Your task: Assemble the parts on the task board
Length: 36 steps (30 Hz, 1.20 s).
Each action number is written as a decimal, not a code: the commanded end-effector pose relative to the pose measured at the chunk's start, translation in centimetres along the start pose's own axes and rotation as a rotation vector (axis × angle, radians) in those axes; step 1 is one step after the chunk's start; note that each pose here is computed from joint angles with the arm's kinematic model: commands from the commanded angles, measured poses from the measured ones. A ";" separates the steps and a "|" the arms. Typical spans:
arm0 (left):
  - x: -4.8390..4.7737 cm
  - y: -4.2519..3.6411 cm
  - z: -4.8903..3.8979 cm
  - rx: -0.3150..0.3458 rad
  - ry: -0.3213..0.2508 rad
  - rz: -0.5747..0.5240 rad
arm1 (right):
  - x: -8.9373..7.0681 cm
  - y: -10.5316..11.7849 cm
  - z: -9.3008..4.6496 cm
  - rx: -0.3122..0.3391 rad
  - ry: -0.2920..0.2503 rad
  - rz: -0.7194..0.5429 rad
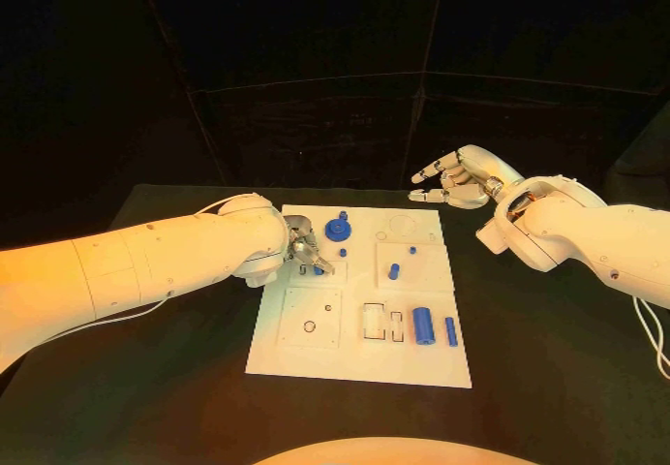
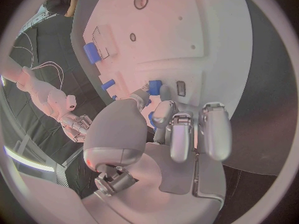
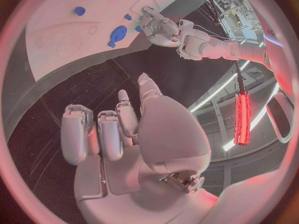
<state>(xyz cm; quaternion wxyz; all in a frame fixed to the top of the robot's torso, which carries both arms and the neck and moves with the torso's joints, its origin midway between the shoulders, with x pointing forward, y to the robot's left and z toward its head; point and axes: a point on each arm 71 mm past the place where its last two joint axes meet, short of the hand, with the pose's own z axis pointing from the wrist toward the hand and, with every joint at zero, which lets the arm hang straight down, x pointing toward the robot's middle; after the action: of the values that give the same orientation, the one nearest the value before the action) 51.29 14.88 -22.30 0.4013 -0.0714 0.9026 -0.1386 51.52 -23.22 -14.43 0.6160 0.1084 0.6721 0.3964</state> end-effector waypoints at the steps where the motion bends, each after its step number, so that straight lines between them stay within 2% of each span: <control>1: 0.18 0.05 0.06 -0.002 0.018 -0.018 | 0.0 0.1 0.1 -0.002 0.008 0.003; 14: 0.12 0.23 0.12 -0.011 0.026 -0.025 | 0.1 0.1 0.1 0.001 0.015 0.003; 36: 0.25 0.10 0.20 -0.016 0.054 -0.011 | 0.2 0.1 0.2 0.001 0.025 0.002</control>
<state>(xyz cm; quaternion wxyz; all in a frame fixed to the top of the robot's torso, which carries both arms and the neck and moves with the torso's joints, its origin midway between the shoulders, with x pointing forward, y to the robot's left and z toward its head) 51.45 14.86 -22.26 0.3864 -0.0804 0.9077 -0.1426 51.59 -23.09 -14.56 0.6098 0.1072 0.6782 0.3958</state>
